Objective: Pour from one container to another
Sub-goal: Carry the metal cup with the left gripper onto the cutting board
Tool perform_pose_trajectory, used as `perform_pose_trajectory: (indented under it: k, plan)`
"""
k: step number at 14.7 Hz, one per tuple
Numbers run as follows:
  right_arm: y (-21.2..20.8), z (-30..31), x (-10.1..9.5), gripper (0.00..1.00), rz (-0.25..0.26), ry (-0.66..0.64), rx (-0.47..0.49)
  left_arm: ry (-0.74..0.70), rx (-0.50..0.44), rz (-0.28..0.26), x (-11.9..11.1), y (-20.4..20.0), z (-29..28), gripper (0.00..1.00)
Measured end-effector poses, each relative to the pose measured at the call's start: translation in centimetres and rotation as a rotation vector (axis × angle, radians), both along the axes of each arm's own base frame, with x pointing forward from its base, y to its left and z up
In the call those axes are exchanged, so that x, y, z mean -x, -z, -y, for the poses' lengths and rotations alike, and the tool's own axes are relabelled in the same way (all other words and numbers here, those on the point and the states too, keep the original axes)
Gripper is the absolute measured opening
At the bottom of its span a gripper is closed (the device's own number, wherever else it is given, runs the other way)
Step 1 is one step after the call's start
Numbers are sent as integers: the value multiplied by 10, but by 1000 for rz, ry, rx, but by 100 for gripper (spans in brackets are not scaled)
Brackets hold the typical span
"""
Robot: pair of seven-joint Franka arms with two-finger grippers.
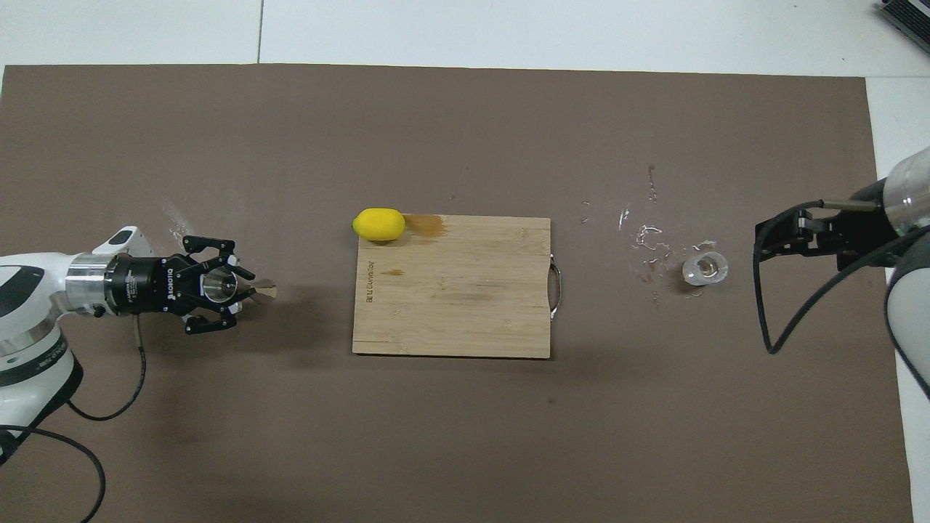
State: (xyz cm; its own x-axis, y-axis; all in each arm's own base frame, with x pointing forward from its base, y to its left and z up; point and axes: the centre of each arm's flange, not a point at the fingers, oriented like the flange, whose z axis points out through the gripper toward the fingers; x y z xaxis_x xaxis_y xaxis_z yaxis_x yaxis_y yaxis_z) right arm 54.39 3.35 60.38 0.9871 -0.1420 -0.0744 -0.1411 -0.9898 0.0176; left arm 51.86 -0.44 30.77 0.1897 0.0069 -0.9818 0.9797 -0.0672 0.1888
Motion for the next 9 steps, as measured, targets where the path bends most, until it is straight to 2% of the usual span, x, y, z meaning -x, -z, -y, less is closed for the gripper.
perform_pose_trajectory:
  k: [9]
  plan:
    - [0, 0, 0, 100, 0, 0, 0, -36, -30, 13, 1, -3, 132, 22]
